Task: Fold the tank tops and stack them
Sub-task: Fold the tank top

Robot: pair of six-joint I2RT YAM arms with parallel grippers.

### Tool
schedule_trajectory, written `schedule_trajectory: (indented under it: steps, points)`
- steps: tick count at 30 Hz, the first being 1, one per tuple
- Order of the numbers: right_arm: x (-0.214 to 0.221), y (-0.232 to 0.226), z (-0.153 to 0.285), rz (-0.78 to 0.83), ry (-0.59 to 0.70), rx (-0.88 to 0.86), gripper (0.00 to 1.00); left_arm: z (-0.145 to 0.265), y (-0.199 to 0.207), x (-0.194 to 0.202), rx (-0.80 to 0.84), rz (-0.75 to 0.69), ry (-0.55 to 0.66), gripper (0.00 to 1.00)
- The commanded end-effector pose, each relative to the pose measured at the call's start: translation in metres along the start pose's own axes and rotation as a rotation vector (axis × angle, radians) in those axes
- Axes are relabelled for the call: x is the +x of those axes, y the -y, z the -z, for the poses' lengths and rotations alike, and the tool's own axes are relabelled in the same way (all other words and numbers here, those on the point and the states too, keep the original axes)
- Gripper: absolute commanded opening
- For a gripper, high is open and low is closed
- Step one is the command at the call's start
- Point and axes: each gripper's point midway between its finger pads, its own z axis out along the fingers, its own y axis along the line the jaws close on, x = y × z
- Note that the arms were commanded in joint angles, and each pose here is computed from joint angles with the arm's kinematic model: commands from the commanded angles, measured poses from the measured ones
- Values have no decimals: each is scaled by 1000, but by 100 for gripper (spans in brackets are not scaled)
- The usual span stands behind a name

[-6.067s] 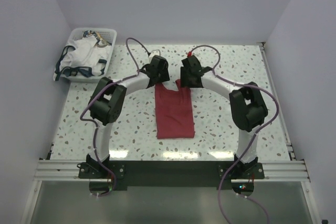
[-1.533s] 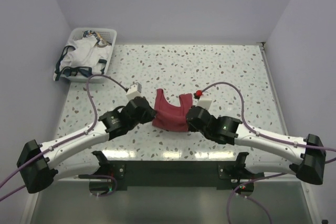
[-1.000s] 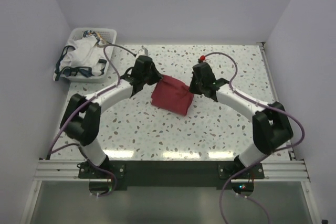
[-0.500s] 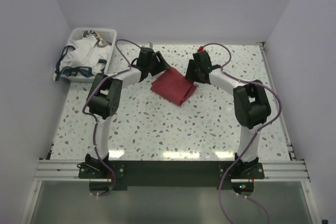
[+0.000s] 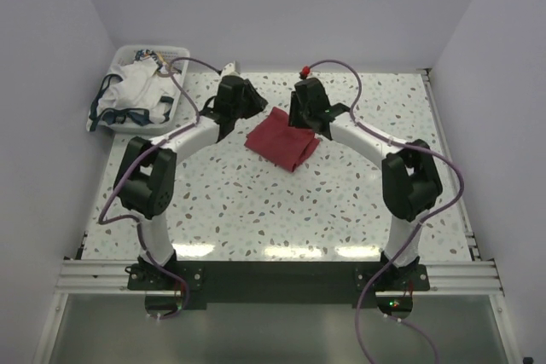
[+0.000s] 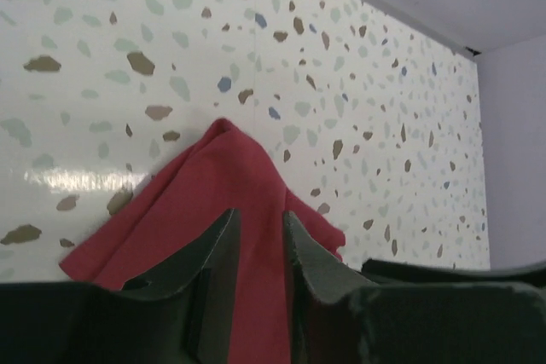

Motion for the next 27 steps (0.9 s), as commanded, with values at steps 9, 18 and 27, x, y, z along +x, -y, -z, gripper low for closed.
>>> schedule_trajectory:
  steps: [9,18,27]
  points:
    - [32,55,-66,-91,-142,97,38,-12,-17,118,-69,-44,-192,23]
    - [65,69,-47,-169,-200,97,38,-15,-34,142,-118,-74,-259,23]
    - [149,44,17,-297,-222,-46,37,4,-1,107,-55,-108,-211,27]
